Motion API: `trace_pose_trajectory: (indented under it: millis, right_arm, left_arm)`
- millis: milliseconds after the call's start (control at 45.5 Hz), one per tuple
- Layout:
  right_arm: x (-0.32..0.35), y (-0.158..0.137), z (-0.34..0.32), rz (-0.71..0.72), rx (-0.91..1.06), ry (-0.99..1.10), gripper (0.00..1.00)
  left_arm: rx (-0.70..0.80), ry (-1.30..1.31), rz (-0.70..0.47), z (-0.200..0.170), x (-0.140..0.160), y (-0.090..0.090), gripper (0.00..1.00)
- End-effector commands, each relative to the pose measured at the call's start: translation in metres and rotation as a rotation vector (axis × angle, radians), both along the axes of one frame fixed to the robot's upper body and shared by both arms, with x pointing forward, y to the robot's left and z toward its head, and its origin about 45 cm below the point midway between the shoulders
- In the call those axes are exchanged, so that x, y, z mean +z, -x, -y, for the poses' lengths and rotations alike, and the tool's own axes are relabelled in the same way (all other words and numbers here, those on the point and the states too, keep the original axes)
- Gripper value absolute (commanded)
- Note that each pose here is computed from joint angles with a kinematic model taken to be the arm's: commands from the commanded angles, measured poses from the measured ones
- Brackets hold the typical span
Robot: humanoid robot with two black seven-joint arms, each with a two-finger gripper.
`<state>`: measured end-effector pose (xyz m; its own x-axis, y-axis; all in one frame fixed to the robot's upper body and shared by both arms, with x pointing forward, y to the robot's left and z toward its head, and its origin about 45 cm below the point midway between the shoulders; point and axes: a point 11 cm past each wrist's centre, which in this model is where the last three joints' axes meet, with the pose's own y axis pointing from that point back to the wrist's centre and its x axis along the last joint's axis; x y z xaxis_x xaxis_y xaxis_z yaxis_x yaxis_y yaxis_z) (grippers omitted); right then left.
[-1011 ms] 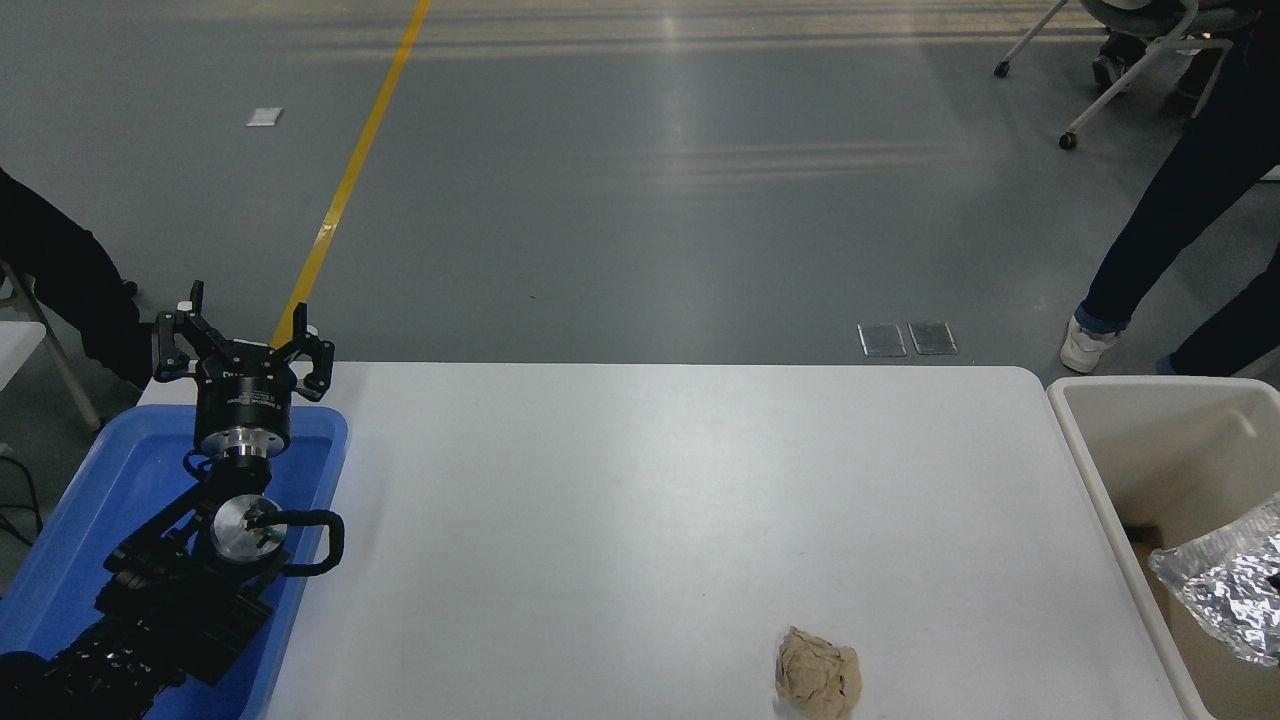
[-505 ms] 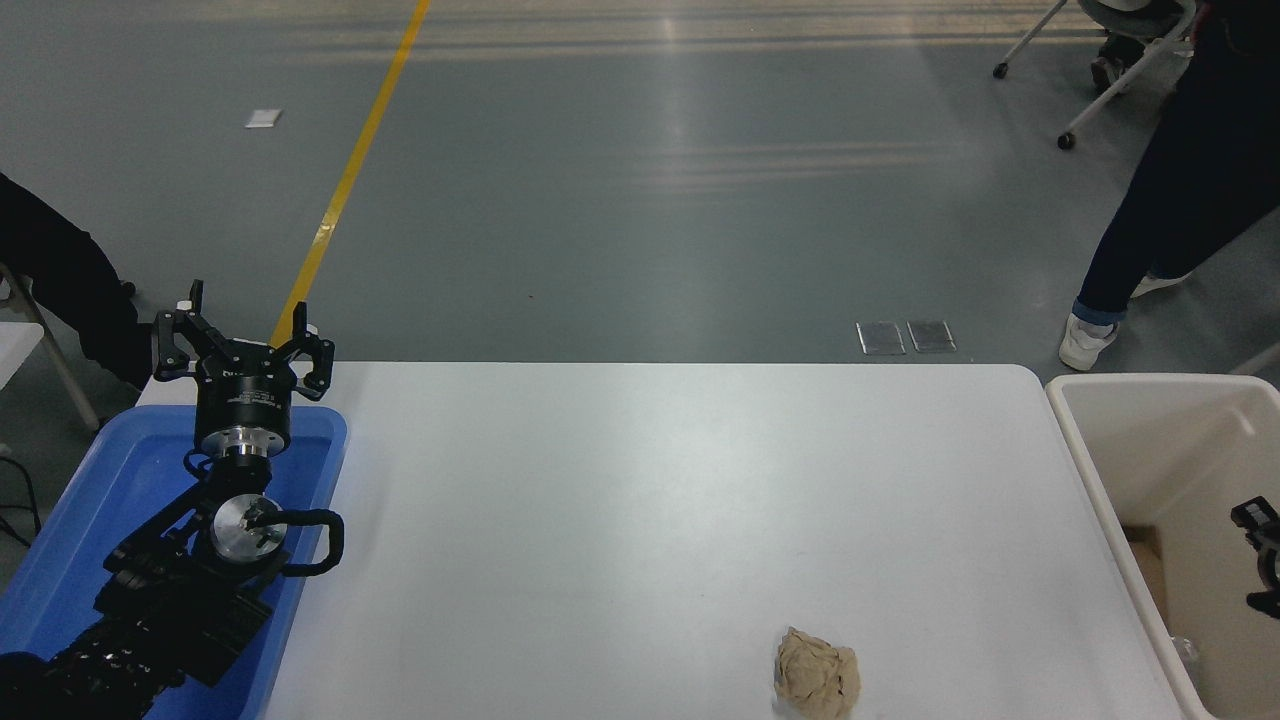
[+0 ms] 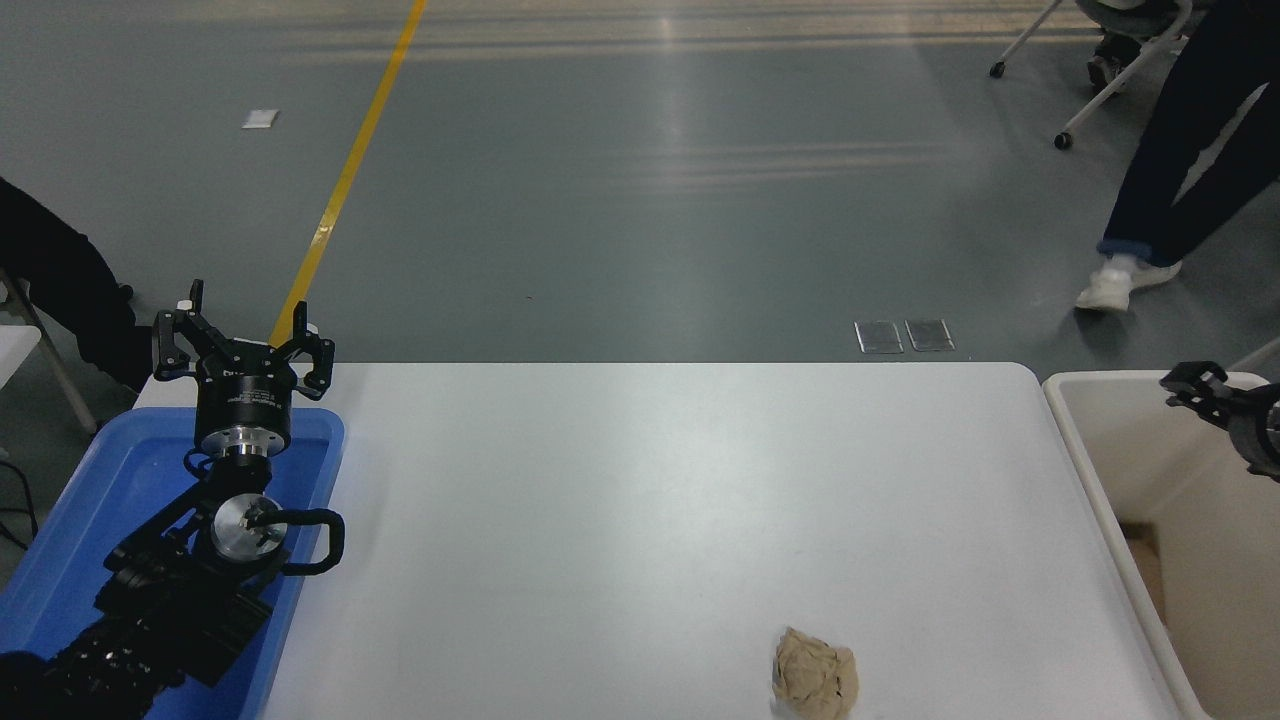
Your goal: Pick up foil plate and place in dustbin
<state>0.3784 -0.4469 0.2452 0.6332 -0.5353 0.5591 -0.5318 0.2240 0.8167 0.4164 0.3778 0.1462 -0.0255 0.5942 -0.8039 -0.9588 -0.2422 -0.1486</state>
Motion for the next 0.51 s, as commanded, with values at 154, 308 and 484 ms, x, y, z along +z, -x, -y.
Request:
trace_pose_trajectory:
  millis: [154, 308, 484]
  right_arm:
    - [0.083, -0.016, -0.126, -0.096, 0.448, 0.110, 1.00]
    - [0.100, -0.012, -0.176, -0.191, 0.548, 0.060, 1.00]
    - [0.117, 0.005, -0.229, -0.307, 0.633, -0.008, 1.00]
  left_arm:
    - [0.001, -0.001, -0.003, 0.000, -0.001, 0.000, 0.99]
    - [0.003, 0.000, -0.002, -0.001, -0.001, 0.001, 0.99]
    - [0.004, 0.002, -0.002, -0.001, -0.001, 0.001, 0.99]
